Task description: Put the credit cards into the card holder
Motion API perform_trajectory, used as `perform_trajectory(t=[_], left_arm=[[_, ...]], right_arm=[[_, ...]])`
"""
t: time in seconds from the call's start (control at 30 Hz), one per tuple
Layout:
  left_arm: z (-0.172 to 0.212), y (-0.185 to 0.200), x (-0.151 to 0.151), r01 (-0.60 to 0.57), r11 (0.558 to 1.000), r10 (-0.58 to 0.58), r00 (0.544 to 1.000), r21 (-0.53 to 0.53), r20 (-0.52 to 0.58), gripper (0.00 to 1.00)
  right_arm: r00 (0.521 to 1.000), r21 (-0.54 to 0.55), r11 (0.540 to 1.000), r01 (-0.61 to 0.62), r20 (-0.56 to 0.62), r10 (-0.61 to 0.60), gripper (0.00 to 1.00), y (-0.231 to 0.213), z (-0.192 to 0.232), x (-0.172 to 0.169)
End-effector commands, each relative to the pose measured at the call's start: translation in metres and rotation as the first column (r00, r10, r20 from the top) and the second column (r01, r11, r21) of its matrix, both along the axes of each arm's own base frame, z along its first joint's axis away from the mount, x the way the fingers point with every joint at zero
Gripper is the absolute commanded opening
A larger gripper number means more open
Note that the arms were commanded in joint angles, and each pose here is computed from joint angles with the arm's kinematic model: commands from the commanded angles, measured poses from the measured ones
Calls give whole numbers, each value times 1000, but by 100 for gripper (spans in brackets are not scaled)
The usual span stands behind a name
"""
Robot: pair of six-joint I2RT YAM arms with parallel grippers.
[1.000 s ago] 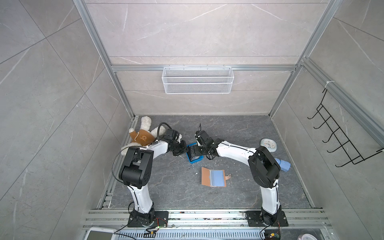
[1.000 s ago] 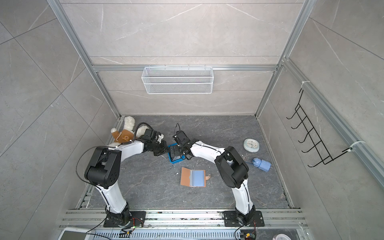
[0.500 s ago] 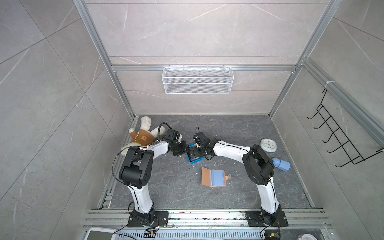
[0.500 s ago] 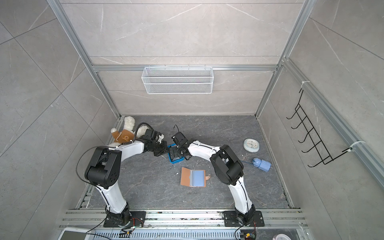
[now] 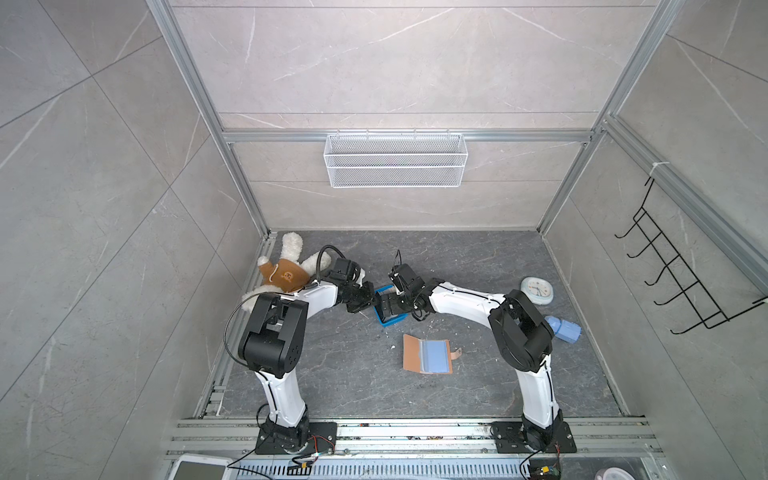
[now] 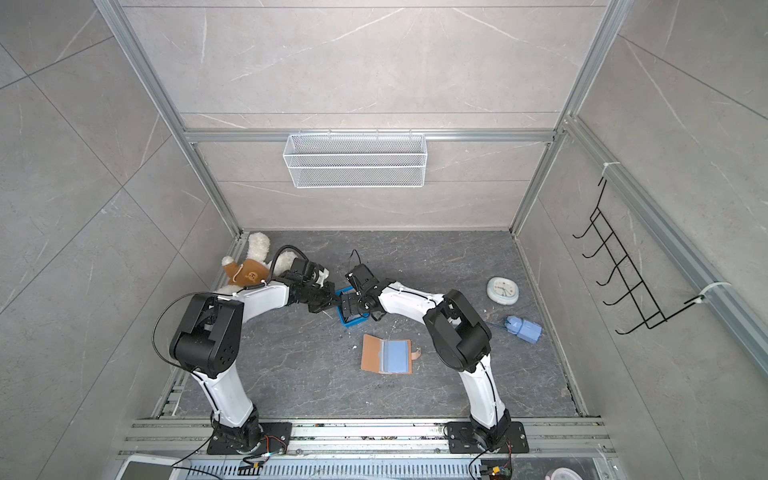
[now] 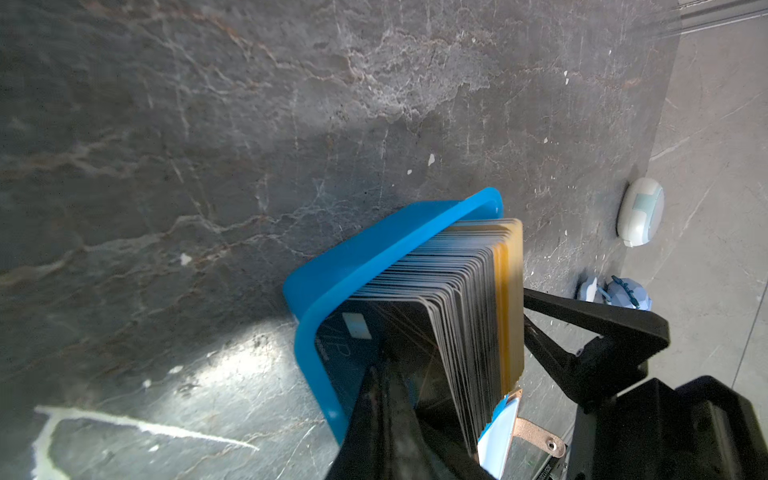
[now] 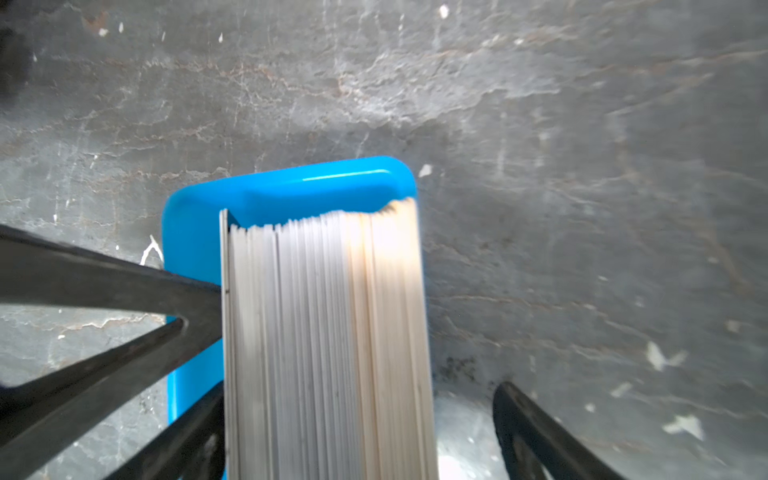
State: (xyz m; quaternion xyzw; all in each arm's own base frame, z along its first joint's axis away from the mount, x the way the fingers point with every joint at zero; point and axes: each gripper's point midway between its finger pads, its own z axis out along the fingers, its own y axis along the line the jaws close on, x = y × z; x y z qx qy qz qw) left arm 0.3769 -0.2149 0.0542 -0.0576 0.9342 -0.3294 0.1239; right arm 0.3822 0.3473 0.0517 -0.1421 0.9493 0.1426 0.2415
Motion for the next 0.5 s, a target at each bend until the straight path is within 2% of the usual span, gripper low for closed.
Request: perform_trajectory(t=[0.0,0.23,0.47], left_arm=[[1,2,0,10,999,-10,1000,33,2,1],[1,-2,0,22,999,-22,1000,26,1,1],[-1,-4,0,27,999,-27,1000,28,-5,7]], right_arm=[[999,24,999,39,30,-39,96,-11,20,6],[999,42,999,31,24,-32,96,-10,21,4],[999,48,998,35,37,-37,95,-13,28,3]])
